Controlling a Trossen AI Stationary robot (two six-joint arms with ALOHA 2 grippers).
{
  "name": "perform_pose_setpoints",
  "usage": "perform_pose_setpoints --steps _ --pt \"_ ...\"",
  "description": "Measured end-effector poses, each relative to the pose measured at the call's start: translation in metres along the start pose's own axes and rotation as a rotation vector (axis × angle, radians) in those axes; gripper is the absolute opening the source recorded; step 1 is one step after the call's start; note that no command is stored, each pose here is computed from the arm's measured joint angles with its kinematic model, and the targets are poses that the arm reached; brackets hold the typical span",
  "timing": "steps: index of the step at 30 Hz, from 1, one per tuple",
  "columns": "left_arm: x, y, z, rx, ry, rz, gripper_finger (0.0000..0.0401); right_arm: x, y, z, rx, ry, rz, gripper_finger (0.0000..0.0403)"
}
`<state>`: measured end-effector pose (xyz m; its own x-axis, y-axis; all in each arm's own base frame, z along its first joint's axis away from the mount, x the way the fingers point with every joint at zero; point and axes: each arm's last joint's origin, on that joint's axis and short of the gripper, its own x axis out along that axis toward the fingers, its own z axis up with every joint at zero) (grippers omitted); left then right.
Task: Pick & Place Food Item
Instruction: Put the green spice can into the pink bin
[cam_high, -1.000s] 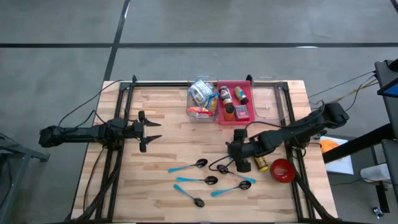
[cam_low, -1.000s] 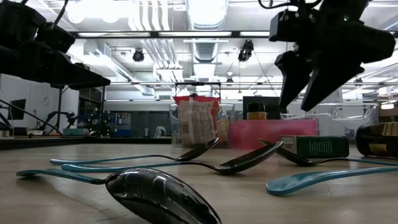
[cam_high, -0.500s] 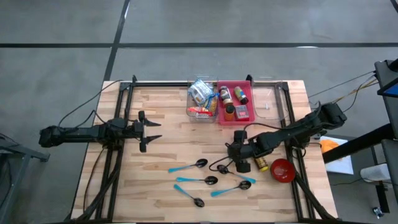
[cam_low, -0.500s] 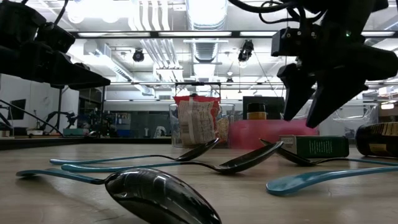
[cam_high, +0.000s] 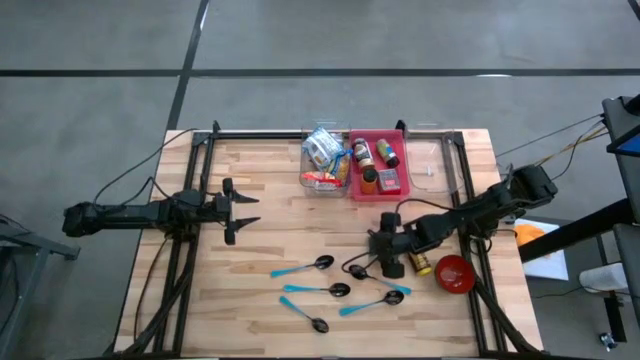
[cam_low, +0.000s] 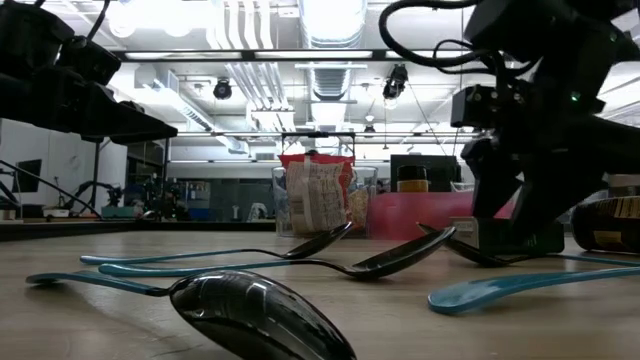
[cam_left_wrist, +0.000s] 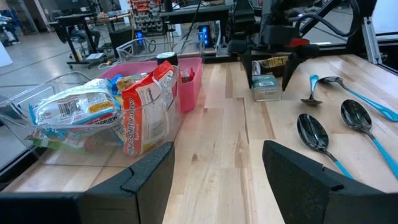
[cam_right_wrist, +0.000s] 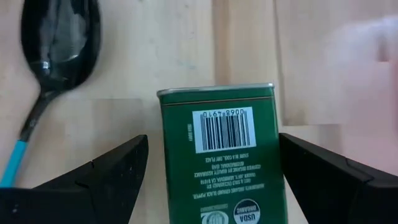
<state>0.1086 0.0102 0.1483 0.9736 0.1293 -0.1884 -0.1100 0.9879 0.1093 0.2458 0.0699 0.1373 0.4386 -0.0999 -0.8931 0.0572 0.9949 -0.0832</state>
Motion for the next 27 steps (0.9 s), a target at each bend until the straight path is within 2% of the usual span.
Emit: perform_pose_setpoints --steps 5,16,27 --pt "0.0000 0.0000 0.0000 0.000 0.000 0.000 0.0244 0.0069 -0.0008 -0.0083 0.059 -0.028 0.030 0.0350" --pt "0.0000 0.0000 0.0000 0.003 0.000 0.000 0.0244 0.0085 -0.0007 -0.0096 0.071 -0.050 0.038 0.0346" --pt "0.0000 0.0000 0.0000 0.003 0.000 0.000 0.0244 0.0083 -0.0009 -0.0097 0.086 -0.050 0.036 0.0249"
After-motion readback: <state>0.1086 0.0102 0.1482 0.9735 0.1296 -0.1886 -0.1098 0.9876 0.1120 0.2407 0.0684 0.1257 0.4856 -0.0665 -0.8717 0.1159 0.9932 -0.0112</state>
